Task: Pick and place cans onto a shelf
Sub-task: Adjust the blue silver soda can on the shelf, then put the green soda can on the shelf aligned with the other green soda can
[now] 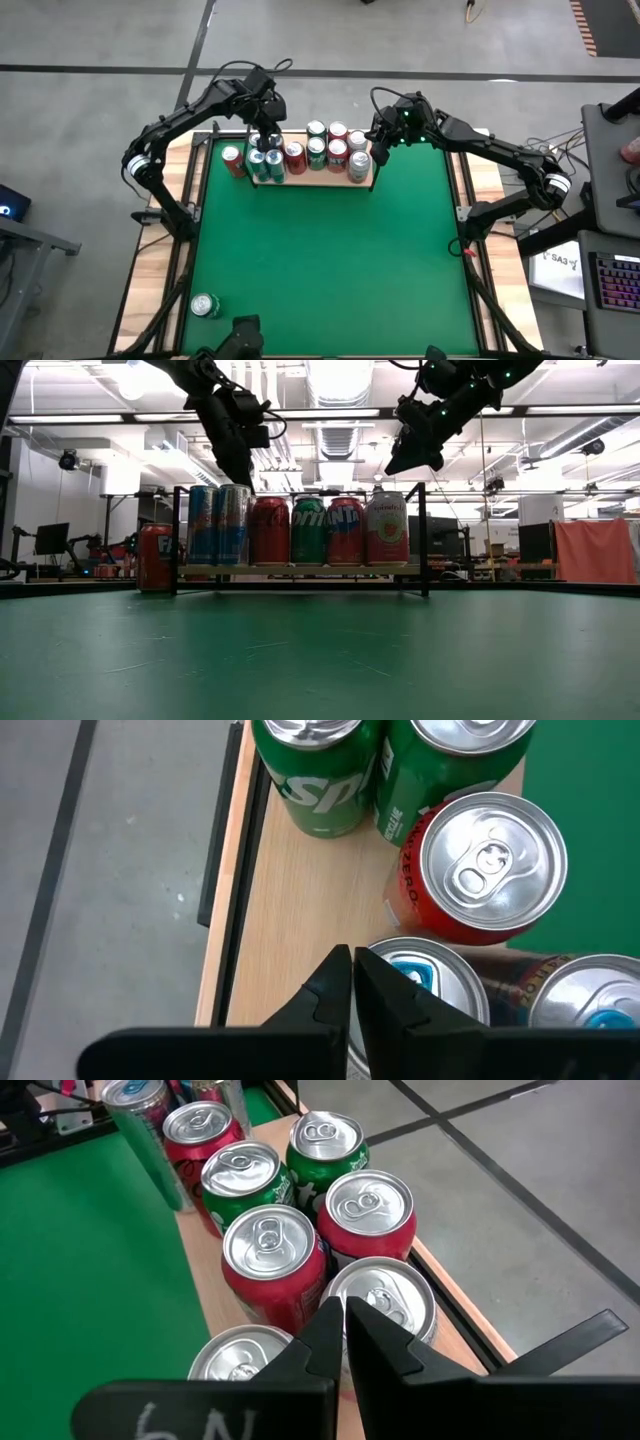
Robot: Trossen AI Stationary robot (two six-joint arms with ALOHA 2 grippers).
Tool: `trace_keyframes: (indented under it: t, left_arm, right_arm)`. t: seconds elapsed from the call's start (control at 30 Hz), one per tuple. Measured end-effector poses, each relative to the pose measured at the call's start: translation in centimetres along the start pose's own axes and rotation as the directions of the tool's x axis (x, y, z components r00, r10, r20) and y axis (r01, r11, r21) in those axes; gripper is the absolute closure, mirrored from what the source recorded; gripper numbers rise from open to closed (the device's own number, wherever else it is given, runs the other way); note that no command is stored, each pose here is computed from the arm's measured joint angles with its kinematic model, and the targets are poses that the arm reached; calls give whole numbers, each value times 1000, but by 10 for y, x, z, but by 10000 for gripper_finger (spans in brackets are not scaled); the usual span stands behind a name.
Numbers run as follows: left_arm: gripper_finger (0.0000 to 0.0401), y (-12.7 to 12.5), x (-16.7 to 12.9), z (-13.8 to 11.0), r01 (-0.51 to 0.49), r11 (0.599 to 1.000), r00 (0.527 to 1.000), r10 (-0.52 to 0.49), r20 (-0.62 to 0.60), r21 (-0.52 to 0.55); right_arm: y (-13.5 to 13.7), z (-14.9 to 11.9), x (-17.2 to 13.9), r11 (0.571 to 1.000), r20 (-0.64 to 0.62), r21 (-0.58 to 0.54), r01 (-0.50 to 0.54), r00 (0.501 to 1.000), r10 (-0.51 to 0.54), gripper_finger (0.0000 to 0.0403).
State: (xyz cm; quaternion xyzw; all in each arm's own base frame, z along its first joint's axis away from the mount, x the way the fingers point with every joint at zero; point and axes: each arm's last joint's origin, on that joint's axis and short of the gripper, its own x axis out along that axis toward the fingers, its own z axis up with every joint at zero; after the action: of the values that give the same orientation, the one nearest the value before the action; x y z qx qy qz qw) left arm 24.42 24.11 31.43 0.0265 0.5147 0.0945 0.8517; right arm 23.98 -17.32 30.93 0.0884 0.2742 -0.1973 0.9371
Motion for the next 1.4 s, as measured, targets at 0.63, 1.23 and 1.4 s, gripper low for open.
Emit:
trace_keyframes:
  t: [0.63, 1.23, 1.4]
  left_arm:
    - [401, -4, -17, 0, -45, 999, 999, 45, 15, -15]
    - [401, -99, -85, 1, -13, 999, 921, -7, 390, 49]
    - [401, -129, -87, -19, -6, 997, 870, -31, 492, 72]
  right_arm:
    - [1, 0, 0, 1000, 0, 28, -3, 1000, 3, 394]
    - [79, 16, 5, 978, 145, -86, -191, 969, 202, 394]
    - [102, 19, 3, 981, 197, -108, -164, 963, 183, 394]
